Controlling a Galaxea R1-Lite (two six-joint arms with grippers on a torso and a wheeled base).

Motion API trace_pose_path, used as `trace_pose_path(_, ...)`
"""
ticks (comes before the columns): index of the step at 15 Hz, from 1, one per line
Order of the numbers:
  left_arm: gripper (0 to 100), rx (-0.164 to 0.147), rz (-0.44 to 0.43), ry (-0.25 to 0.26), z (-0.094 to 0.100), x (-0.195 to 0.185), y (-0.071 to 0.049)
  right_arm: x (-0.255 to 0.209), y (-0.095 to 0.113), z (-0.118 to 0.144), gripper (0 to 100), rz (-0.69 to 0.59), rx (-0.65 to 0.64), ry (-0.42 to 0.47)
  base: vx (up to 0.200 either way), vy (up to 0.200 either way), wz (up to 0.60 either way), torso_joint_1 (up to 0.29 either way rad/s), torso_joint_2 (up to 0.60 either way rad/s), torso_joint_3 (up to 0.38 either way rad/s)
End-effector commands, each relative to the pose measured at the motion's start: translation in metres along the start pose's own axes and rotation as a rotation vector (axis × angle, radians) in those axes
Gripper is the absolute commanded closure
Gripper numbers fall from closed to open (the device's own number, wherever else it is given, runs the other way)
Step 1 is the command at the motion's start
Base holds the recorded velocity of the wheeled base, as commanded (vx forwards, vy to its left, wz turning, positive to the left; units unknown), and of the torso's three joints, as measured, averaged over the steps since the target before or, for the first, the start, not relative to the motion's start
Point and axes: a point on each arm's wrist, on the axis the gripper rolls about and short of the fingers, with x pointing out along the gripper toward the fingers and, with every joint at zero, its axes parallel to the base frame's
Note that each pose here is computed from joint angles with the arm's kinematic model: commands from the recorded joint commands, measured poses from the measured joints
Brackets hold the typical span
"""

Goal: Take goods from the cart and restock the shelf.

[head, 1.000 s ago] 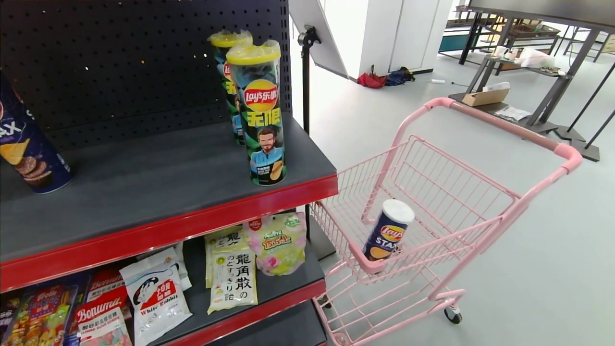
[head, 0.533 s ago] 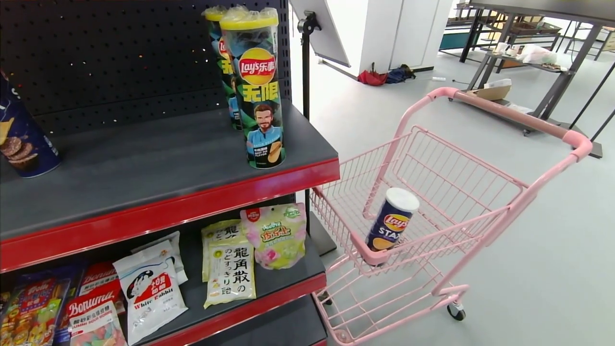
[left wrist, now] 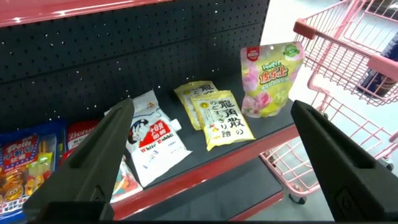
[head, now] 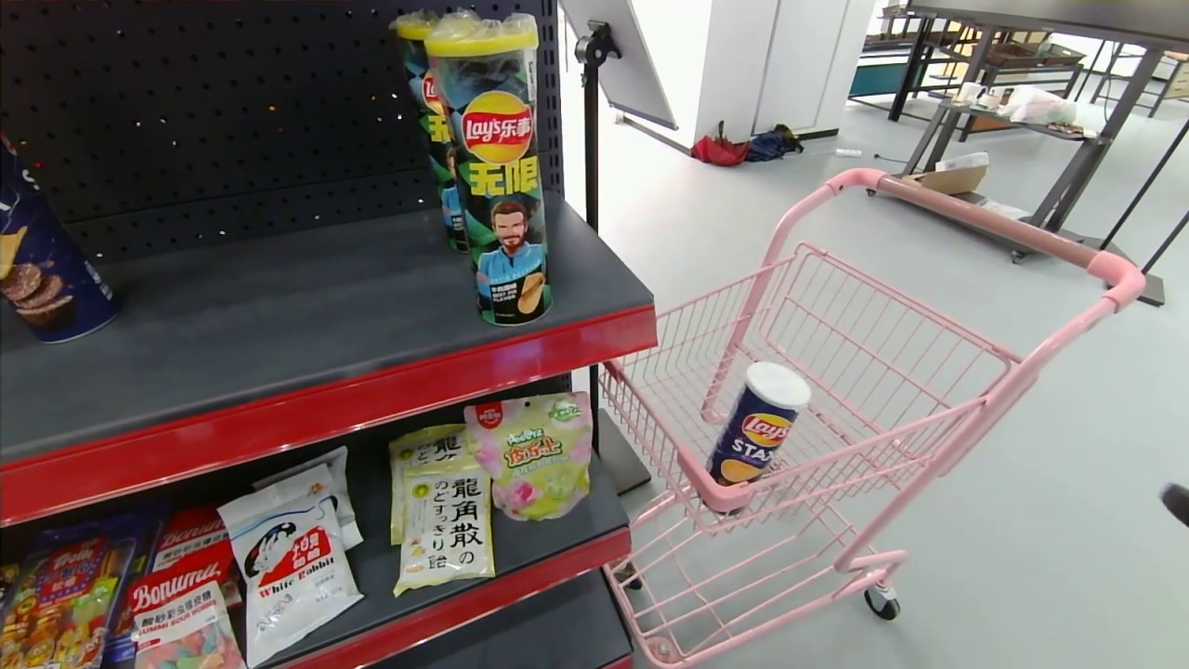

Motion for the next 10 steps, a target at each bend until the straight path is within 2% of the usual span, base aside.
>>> trace_pose_path(1,0,0.002,0.0,0.001,0.0,0.0,0.0,0.126,-0.007,-0.015,0,0.169,0.057,0.241,0.0,0.0,0.0,0.0,0.0,0.0)
trace_pose_path(2,0,0.002,0.0,0.001,0.0,0.0,0.0,0.152,-0.012,-0.035,0,0.203,0.051,0.254,0.0,0.0,0.0,0.0,0.0,0.0)
trace_pose_path(4,0,0.005,0.0,0.001,0.0,0.0,0.0,0.176,-0.016,-0.053,0,0.247,0.063,0.287,0.0,0.0,0.0,0.0,0.0,0.0)
trace_pose_path(10,0,0.005,0.0,0.001,0.0,0.0,0.0,0.211,-0.02,-0.079,0,0.31,0.075,0.367,0.0,0.0,0.0,0.0,0.0,0.0)
